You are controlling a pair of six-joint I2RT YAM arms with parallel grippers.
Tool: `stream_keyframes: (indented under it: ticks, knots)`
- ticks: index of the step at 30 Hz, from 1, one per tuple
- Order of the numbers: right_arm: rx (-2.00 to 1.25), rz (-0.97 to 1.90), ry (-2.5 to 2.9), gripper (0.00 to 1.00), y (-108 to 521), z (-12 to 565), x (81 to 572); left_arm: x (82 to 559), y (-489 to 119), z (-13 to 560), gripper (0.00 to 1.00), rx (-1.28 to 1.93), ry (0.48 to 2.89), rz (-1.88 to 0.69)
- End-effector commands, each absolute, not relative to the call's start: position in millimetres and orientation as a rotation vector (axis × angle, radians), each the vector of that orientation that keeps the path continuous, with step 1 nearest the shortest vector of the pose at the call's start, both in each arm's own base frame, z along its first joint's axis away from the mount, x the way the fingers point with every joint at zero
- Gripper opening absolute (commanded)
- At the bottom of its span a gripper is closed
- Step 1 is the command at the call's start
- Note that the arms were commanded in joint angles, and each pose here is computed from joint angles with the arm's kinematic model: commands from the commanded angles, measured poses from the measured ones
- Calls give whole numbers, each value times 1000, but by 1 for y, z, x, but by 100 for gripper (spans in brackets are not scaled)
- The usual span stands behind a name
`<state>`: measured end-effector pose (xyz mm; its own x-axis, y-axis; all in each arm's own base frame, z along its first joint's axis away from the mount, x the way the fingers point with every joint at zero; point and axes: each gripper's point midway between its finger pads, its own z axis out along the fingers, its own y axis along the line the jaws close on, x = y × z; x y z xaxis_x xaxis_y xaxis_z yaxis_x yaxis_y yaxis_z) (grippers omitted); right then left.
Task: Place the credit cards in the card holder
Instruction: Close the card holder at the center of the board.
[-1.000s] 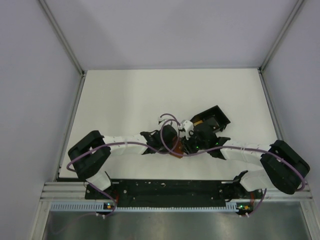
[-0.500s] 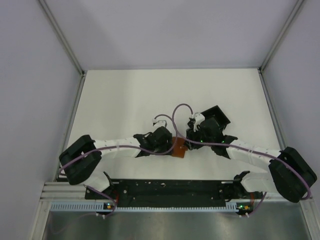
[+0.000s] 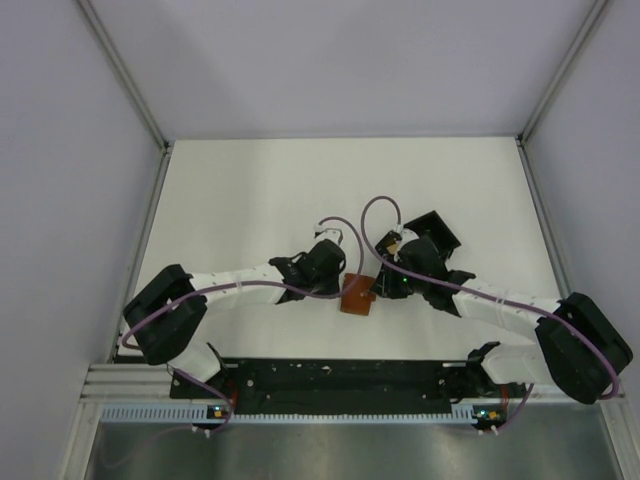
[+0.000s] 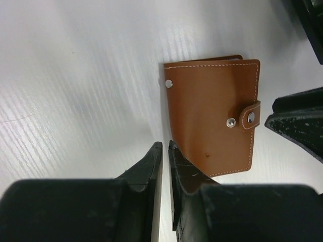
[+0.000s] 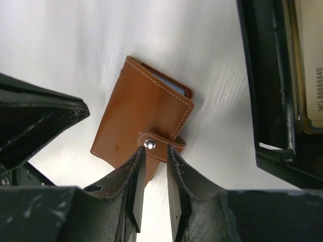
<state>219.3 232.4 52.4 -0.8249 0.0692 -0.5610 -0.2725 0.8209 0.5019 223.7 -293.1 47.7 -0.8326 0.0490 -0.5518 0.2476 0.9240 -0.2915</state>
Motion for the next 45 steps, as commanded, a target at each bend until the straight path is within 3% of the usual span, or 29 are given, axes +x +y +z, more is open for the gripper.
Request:
stream_keyframes:
  ticks: [1,15,28,45]
  knots:
    - [-3,739,2426,21,222,50,225,231,-316,70,15,327,2433,-599]
    - [-10,833,2459,14,237,41,220,223,-335,46,18,475,2465,-671]
    - [-56,884,2438,13,249,48,225,214,-307,7,9,357,2569,-542]
    - [-155,815,2438,8,268,55,234,214,-310,8,7,365,2564,-556]
